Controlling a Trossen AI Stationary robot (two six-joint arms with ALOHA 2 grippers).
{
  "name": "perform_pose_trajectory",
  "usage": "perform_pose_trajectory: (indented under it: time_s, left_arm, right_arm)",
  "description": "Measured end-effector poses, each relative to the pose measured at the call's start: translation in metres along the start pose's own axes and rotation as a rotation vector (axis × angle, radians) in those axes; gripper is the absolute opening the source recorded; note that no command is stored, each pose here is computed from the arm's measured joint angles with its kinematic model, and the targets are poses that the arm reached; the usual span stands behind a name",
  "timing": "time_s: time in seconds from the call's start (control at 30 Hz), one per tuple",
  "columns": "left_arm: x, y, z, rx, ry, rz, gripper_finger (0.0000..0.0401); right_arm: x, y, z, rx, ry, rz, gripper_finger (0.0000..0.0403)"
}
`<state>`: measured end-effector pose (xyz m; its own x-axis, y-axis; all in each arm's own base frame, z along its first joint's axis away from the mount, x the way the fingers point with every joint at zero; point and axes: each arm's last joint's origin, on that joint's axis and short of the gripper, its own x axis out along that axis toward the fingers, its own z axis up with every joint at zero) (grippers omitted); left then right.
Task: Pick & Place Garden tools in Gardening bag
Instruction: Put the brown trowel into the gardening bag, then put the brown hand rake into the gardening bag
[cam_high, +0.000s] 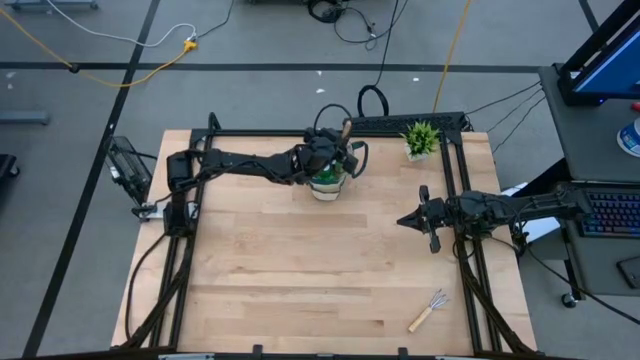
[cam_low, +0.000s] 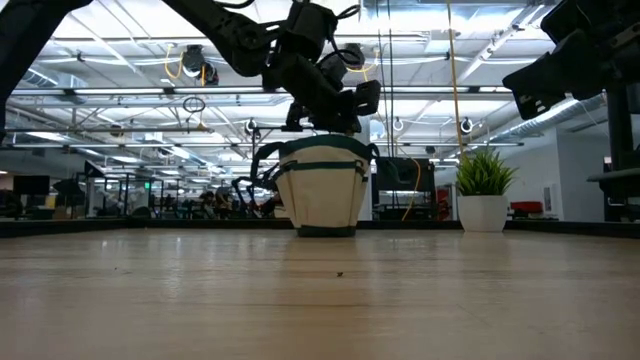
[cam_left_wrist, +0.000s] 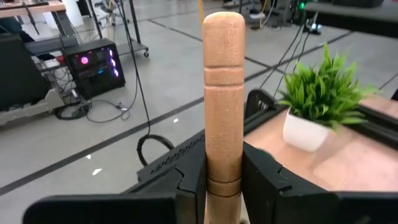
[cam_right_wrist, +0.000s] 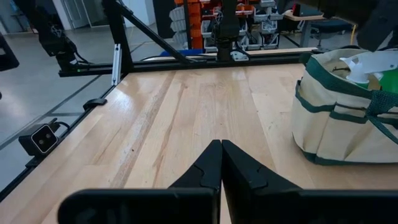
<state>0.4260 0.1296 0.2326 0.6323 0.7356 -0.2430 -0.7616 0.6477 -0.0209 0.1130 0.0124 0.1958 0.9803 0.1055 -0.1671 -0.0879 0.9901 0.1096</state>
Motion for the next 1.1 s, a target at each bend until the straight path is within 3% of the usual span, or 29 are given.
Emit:
perform_pose_trajectory:
  time_s: [0.5,0.7,1.1]
  left_arm:
    - [-0.0003,-0.0003,-0.0068,0.028,0.073,-0.046,0.0074]
    - [-0.0009,0.0003,-0.0103,0.023,0.111,-0.044,0.0108]
    - [-0.0012,0.0001,-0.0102,0.029,0.113,-0.045,0.0107]
  right_arm:
    - [0.0000,0.0000,0.0000,0.000,0.000,0.000,0.0000]
    - [0.0000,0.0000,0.0000,0.000,0.000,0.000,0.0000]
    - [0.0000,0.0000,0.0000,0.000,0.000,0.000,0.0000]
